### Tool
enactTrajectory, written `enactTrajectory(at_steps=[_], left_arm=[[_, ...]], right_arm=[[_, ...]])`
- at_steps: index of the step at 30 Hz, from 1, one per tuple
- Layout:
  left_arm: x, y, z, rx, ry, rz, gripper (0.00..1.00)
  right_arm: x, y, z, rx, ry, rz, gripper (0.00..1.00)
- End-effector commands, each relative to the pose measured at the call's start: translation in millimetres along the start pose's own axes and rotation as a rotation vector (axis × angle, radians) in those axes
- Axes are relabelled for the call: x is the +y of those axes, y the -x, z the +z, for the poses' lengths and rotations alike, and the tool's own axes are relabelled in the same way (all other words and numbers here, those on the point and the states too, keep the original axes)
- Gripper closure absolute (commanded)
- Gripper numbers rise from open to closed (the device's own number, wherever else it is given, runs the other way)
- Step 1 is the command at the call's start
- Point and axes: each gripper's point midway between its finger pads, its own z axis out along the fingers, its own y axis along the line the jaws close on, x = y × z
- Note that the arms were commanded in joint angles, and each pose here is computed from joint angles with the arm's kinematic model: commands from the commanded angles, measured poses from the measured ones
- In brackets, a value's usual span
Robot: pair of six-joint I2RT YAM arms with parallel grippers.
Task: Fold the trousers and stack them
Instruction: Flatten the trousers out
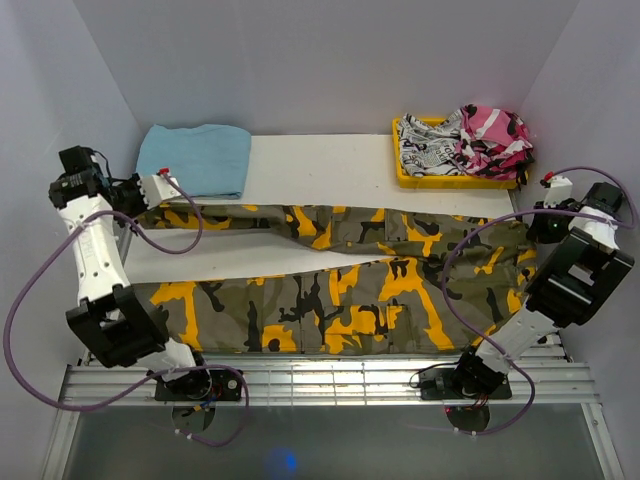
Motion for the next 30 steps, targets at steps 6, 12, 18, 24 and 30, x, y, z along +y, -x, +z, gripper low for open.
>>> enactTrajectory(at_steps=[6,12,18,24,30], left_arm=[[-67.9,18.1,-81.1,0.055,0.008,-0.220,1.00],[-87.5,-8.8,-68.6,0.137,-0.004,-0.376,1.00],[-20.0,-67.7,-0.7,0.198,0.058,-0.622,1.00],[59.3,-93.4,90.0,0.153,0.049,-0.844,1.00],[122.8,-115.2,183.8,0.148,0.156,-0.866,0.50]], right_arm=[[-40.2,41.8,-54.5,-0.244,-0.109,-0.047,0.92],[-37.8,38.2,-77.9,-0.358,-0.072,-0.057,0.92],[-38.4,38.5,-67.6,-0.347,-0.065,-0.034,0.92],[-36.7,45.6,-44.4,-0.316,-0.072,-0.021,0.92],[-29.1,63.0,-13.3,-0.290,-0.105,-0.015,0.92]])
